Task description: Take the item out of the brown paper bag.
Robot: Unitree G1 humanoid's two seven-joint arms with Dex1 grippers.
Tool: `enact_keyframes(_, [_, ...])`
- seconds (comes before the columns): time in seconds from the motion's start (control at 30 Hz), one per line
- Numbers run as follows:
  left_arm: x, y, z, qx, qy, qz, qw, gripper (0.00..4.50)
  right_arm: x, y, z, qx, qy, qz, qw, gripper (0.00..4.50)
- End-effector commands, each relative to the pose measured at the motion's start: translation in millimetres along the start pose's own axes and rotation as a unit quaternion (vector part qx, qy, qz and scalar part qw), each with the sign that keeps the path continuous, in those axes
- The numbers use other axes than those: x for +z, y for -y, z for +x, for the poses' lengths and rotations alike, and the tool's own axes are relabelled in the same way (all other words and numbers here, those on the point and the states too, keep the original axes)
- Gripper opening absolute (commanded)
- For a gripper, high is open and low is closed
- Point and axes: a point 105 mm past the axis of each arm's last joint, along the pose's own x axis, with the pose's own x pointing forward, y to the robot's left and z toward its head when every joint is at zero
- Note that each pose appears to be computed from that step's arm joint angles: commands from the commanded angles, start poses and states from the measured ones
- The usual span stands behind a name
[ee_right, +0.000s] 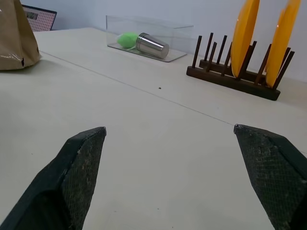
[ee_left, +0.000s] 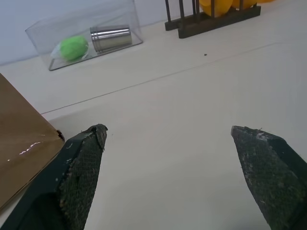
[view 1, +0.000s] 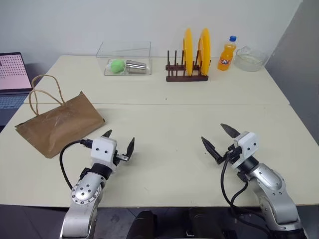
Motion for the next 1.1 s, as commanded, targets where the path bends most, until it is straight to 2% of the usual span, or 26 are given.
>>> enact_keyframes(0.03, [8,0,3,-0.002,0.021,0.015,1.0,4.36,10,0,0,0.003,0.021,-0.014,1.0,4.5])
enact_keyframes(0.8, [4,-1,2,0.002,0.016,0.02,1.0,4.36,8,-9,7,0.035,0.016,-0.002,0.999,4.5])
enact_keyframes(0.97, [5,-3,-4,-0.047,0.017,0.019,0.999,4.36,12,-21,13,0.077,0.016,-0.001,0.997,4.5])
enact_keyframes(1.1, [20,-31,-7,-0.086,0.024,0.023,0.996,4.36,27,-37,20,0.151,0.03,0.01,0.988,4.5])
